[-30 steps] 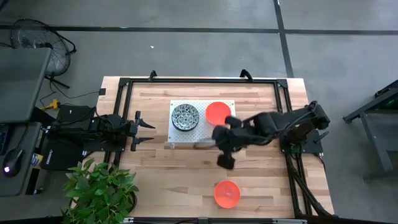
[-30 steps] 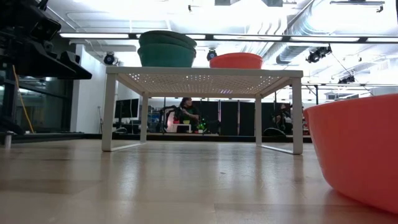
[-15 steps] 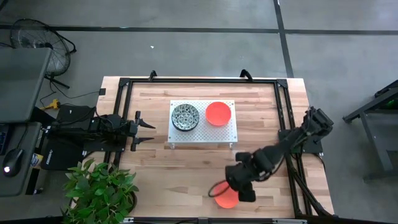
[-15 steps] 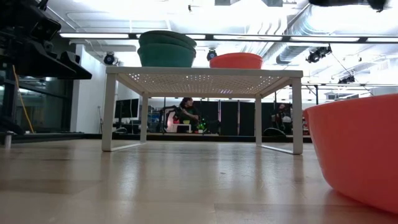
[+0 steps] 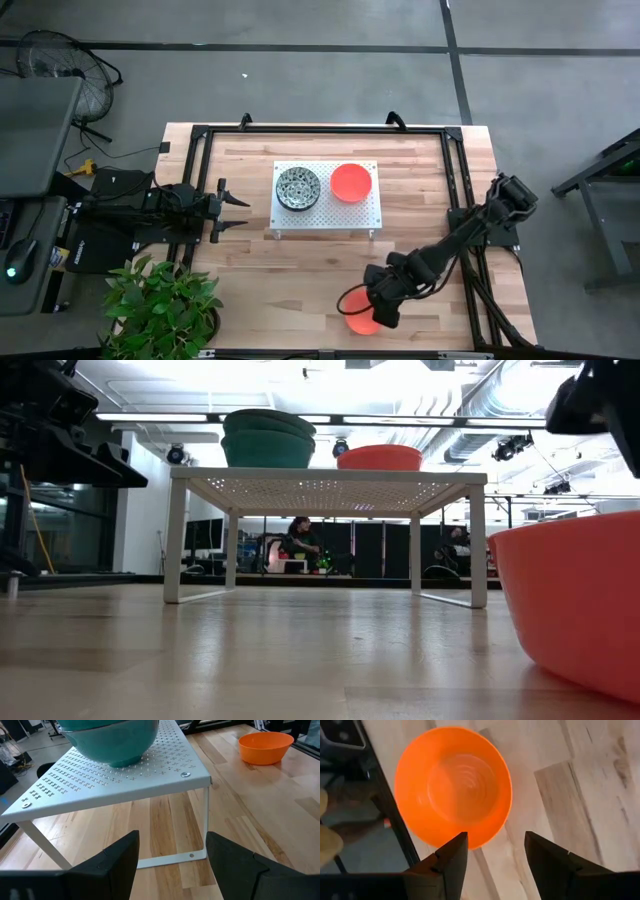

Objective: Pick & Place Mini bowls
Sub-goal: Stack the orange bowl on the orange bowl on the shelf

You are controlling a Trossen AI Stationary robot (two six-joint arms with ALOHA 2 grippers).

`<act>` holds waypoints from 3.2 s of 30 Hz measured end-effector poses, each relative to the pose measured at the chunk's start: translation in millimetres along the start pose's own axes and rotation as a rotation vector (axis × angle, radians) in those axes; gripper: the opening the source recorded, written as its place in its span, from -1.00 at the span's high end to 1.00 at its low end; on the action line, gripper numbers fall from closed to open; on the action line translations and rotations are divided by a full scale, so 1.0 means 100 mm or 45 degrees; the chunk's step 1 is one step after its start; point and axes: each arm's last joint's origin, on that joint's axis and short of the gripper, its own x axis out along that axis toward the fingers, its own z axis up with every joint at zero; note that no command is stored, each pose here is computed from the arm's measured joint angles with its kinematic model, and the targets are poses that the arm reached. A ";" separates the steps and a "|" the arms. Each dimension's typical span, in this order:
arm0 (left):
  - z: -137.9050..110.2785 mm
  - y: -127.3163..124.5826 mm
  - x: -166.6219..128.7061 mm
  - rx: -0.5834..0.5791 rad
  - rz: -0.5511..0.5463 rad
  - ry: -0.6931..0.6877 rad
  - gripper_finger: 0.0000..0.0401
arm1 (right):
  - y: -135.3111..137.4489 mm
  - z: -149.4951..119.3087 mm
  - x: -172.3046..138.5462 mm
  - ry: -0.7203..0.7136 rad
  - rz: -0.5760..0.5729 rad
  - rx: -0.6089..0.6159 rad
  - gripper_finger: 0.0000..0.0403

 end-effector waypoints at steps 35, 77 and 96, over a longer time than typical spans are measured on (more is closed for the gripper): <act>0.00 0.00 0.00 0.000 0.002 0.000 -0.12 | -0.08 -0.03 0.54 -0.149 -0.048 0.462 0.08; 0.00 0.00 0.00 0.000 0.001 0.000 -0.12 | -0.09 0.03 0.49 0.066 0.008 0.577 0.99; 0.00 0.00 0.00 0.000 0.001 0.000 -0.12 | 0.11 0.38 -0.33 0.120 -0.035 0.445 1.00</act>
